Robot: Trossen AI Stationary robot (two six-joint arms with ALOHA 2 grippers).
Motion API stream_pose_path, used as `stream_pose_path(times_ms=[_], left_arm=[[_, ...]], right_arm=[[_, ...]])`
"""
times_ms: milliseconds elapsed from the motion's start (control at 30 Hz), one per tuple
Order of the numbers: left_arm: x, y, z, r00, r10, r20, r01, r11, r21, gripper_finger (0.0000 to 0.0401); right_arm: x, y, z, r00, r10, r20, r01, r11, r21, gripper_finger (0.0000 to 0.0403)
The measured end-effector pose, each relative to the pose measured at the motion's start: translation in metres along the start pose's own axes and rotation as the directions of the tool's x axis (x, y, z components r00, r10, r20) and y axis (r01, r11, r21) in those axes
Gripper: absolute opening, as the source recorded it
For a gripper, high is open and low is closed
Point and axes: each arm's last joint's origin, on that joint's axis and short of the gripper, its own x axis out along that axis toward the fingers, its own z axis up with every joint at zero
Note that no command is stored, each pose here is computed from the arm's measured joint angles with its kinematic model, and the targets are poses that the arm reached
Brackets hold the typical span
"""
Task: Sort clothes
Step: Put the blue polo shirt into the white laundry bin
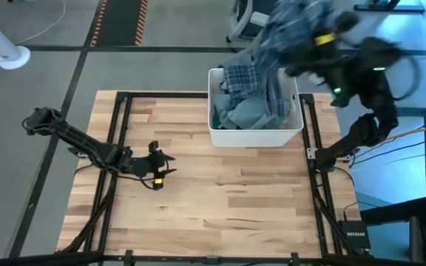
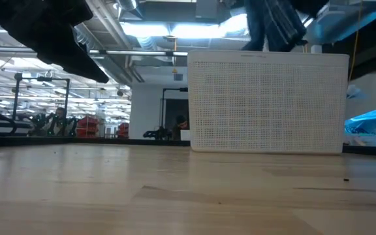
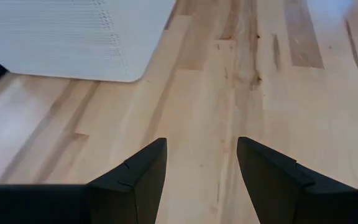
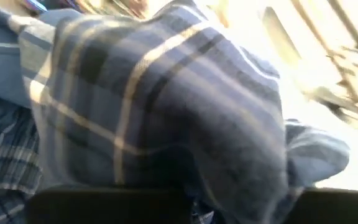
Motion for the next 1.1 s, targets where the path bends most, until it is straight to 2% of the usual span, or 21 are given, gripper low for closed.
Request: stream_pose_path(times_ms=[100, 200, 367, 533, 667, 800, 967, 1100], left_arm=[[0.000, 0.001, 0.000, 1.000, 0.016, 0.006, -0.016, 1.000, 0.006, 0.0191], [0.000, 0.001, 0.000, 1.000, 0.017, 0.007, -0.017, 1.000, 0.000, 0.0191], [0.000, 0.000, 0.000, 1.000, 0.017, 0.007, -0.017, 1.000, -0.013, 0.0191], [0.000, 0.000, 0.000, 1.000, 0.017, 0.007, -0.017, 0.999, -0.032, 0.0191], [0.000, 0.001, 0.000, 1.000, 0.017, 0.007, -0.017, 0.999, -0.043, 0.0191], [0.000, 0.001, -0.001, 1.000, 0.020, -0.002, -0.020, 0.995, -0.094, 0.0191], [0.000, 0.001, -0.001, 1.000, 0.021, -0.008, -0.022, 0.996, -0.092, 0.0191], [0.001, 0.000, -0.002, 1.000, 0.015, -0.018, -0.016, 0.996, -0.092, 0.0191]], right_arm=[[0.014, 0.024, -0.009, 0.986, 0.162, 0.029, -0.164, 0.982, 0.090, 0.0030], [0.029, 0.050, -0.026, 0.954, 0.289, -0.079, -0.282, 0.955, 0.092, 0.0030], [0.053, 0.110, -0.041, 0.869, 0.421, -0.261, -0.423, 0.905, 0.050, 0.0030], [0.086, 0.167, -0.069, 0.770, 0.523, -0.365, -0.536, 0.841, 0.076, 0.0030], [0.113, 0.218, -0.097, 0.712, 0.598, -0.368, -0.592, 0.793, 0.143, 0.0030], [0.130, 0.259, -0.127, 0.679, 0.664, -0.314, -0.629, 0.746, 0.220, 0.0030], [0.133, 0.311, -0.159, 0.647, 0.721, -0.247, -0.662, 0.692, 0.288, 0.0030], [0.127, 0.352, -0.190, 0.575, 0.765, -0.291, -0.703, 0.643, 0.304, 0.0030]])
